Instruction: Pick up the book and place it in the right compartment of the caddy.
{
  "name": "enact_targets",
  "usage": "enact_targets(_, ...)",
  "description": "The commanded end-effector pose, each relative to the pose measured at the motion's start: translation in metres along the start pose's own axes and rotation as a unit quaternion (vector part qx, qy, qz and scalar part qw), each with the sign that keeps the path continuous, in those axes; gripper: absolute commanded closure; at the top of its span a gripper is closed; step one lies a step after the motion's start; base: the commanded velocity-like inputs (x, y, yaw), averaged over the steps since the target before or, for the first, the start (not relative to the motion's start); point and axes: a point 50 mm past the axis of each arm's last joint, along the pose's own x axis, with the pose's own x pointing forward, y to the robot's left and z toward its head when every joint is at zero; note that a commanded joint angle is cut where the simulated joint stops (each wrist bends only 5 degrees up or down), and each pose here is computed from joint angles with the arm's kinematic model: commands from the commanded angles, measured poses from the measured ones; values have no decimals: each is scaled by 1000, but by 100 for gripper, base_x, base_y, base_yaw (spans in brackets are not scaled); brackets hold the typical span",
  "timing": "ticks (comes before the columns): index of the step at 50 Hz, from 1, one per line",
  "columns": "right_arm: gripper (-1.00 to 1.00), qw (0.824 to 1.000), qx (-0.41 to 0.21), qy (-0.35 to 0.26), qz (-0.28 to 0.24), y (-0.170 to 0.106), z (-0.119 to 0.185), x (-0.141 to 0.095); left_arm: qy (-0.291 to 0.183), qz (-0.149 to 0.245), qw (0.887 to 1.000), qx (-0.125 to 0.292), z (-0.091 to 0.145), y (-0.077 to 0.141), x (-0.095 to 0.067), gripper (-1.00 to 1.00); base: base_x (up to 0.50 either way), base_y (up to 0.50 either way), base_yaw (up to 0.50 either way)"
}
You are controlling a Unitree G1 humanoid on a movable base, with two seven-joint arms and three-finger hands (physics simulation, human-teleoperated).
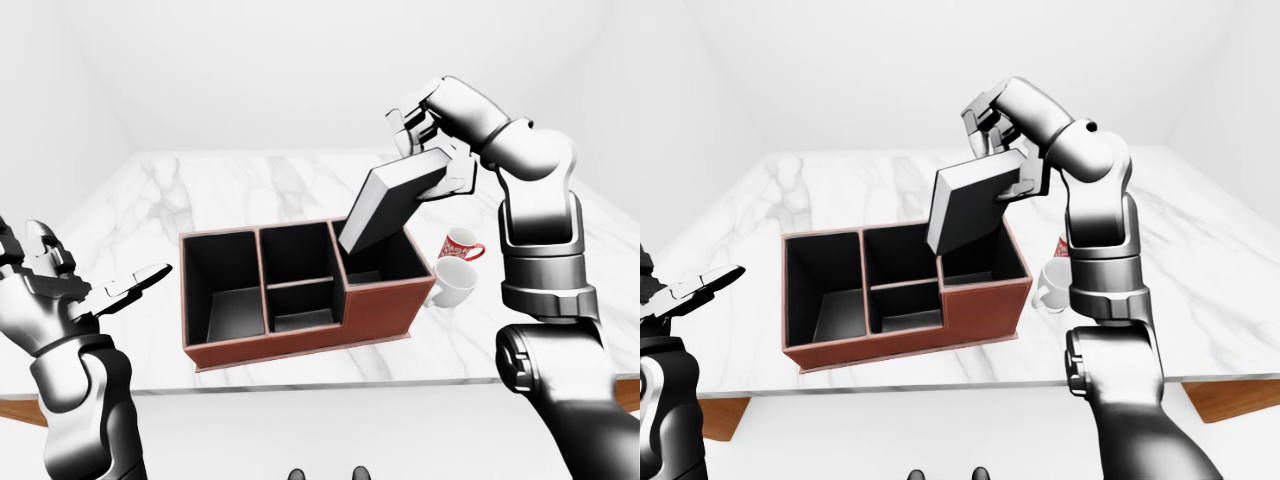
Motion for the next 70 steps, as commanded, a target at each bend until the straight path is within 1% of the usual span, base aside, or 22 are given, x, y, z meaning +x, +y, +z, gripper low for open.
enact_targets(1,100,1000,-8,8,-19,-11,-2,-6,1,0,1000,1,-1,0,0,-100,0,0,0)
enact_targets(10,100,1000,-2,22,-14,-9,-10,-7,1,-1,1000,1,0,-1,-1,-100,0,0,0)
enact_targets(17,100,999,13,37,-1,0,-20,-5,4,-1,1000,2,-2,-1,-1,-100,0,0,0)
enact_targets(22,100,999,16,38,1,3,-21,-5,-1,-1,1000,0,0,-1,-1,-100,0,0,0)
enact_targets(25,100,999,16,39,3,3,-22,-5,5,-1,1000,2,-3,-1,-1,-100,0,0,0)
enact_targets(33,100,997,37,60,15,12,-36,-7,2,-1,1000,2,-1,-1,-1,-100,0,0,0)
enact_targets(37,100,998,37,57,14,13,-35,-7,-1,-1,1000,1,0,-1,-1,-100,0,0,0)
enact_targets(43,100,996,48,66,20,17,-42,-7,2,-1,1000,2,-1,-1,-1,-100,0,0,0)
enact_targets(55,100,997,50,62,22,20,-41,-7,-2,0,1000,0,1,-1,0,-100,0,0,0)
enact_targets(62,100,994,67,78,29,27,-51,-8,0,-1,1000,1,0,-1,-1,-100,0,0,0)
enact_targets(70,100,994,71,80,31,30,-53,-8,3,-1,1000,2,-2,0,-1,-100,0,0,0)
